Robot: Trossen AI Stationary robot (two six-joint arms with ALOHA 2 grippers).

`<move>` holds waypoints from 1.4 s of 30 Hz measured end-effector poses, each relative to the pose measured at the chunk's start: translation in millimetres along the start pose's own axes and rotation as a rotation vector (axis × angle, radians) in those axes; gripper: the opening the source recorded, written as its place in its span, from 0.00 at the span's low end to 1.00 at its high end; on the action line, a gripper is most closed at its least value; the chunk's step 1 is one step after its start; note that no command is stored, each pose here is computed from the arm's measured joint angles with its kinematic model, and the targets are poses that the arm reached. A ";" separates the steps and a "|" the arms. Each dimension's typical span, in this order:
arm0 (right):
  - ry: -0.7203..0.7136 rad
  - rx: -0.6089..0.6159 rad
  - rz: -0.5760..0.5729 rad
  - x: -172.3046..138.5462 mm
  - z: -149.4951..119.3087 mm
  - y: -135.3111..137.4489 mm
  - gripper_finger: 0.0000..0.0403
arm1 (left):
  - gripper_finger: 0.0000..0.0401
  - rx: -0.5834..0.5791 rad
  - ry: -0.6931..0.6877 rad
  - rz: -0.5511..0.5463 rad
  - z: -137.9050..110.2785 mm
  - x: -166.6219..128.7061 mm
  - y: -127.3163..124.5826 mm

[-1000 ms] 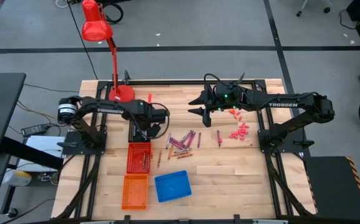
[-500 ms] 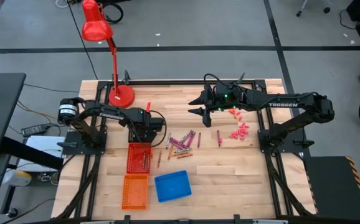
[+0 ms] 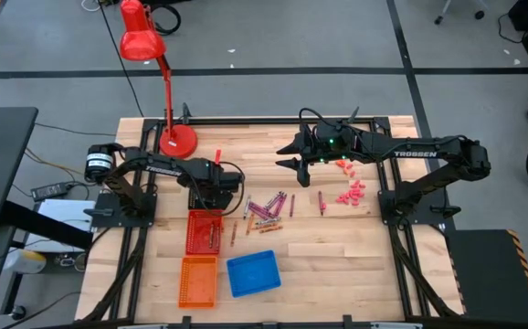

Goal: Sort crayons
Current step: Put the black crayon into the black bin

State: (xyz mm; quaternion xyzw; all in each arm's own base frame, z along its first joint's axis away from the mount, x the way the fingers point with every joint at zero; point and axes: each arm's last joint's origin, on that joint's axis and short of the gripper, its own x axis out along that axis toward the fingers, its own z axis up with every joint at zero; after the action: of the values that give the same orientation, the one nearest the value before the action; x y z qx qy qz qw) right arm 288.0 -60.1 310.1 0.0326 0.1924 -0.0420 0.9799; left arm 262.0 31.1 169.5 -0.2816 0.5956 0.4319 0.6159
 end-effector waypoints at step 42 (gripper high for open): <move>0.298 0.011 -0.098 -2.1 -29.0 -7.4 0.40 | 0.39 -0.009 -0.227 -0.702 -12.1 -71.5 -56.9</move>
State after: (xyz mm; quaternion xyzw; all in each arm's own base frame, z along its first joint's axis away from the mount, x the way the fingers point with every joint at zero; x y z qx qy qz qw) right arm 274.5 -65.0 283.7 0.0342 0.3366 -0.0856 0.9371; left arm 311.3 -20.0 228.2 -0.4218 0.3886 0.2256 0.7875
